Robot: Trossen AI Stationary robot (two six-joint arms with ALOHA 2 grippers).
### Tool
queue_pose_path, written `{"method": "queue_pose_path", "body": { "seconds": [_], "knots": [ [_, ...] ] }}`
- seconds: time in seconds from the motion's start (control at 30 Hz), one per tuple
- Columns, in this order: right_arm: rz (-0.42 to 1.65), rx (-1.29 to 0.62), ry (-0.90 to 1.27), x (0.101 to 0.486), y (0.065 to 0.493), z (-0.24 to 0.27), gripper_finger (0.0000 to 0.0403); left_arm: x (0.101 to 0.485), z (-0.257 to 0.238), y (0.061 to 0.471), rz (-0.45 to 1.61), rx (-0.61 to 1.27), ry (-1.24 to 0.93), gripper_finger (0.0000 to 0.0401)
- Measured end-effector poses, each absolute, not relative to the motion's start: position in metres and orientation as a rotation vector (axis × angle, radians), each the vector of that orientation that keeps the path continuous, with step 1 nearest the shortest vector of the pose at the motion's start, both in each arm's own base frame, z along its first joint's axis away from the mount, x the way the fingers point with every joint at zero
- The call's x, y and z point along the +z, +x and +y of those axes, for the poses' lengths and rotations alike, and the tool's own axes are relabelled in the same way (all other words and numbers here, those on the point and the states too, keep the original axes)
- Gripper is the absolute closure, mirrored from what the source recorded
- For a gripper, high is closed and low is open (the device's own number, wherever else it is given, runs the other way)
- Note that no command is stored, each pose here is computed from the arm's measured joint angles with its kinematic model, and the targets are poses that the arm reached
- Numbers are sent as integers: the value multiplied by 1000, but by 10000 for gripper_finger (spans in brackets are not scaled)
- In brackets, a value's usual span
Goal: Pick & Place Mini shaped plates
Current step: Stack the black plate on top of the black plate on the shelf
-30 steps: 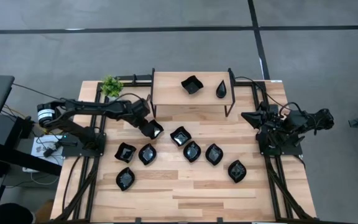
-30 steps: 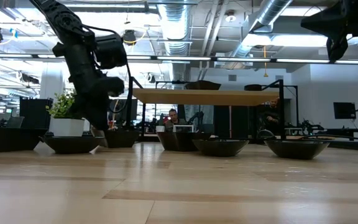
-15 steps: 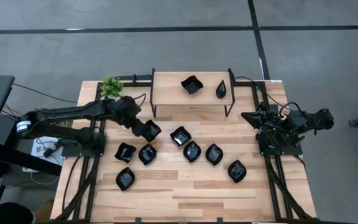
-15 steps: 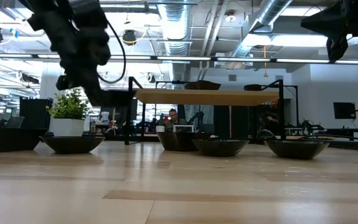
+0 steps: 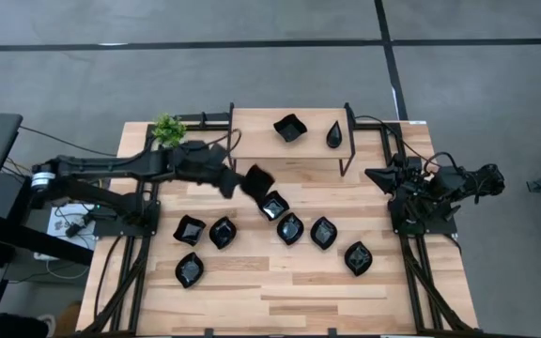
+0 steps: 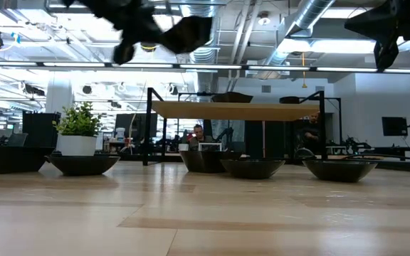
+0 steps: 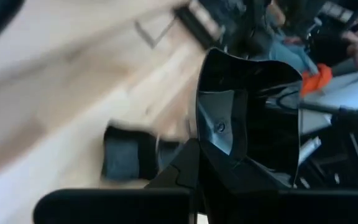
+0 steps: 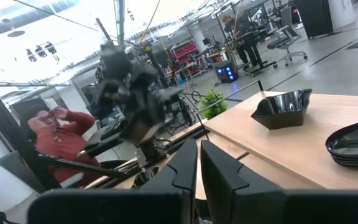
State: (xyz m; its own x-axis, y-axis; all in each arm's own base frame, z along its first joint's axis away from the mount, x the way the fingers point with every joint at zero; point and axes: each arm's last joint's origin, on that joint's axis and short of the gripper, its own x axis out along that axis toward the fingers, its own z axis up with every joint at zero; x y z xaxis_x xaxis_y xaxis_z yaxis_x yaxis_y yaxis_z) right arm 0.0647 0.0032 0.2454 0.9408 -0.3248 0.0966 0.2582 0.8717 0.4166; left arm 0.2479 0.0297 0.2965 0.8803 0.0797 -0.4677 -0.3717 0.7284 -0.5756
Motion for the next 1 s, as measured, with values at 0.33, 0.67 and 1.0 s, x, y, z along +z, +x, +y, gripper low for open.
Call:
{"method": "queue_pose_path", "body": {
  "seconds": [0.33,0.67,1.0],
  "knots": [
    [-159,-307,408,245,65,3,386,333,87,316,386,332,-623,397],
    [-139,-312,398,243,65,3,386,345,145,352,458,380,-522,397],
    [-139,-312,398,243,65,3,386,333,195,356,511,423,-431,397]
  ]
}}
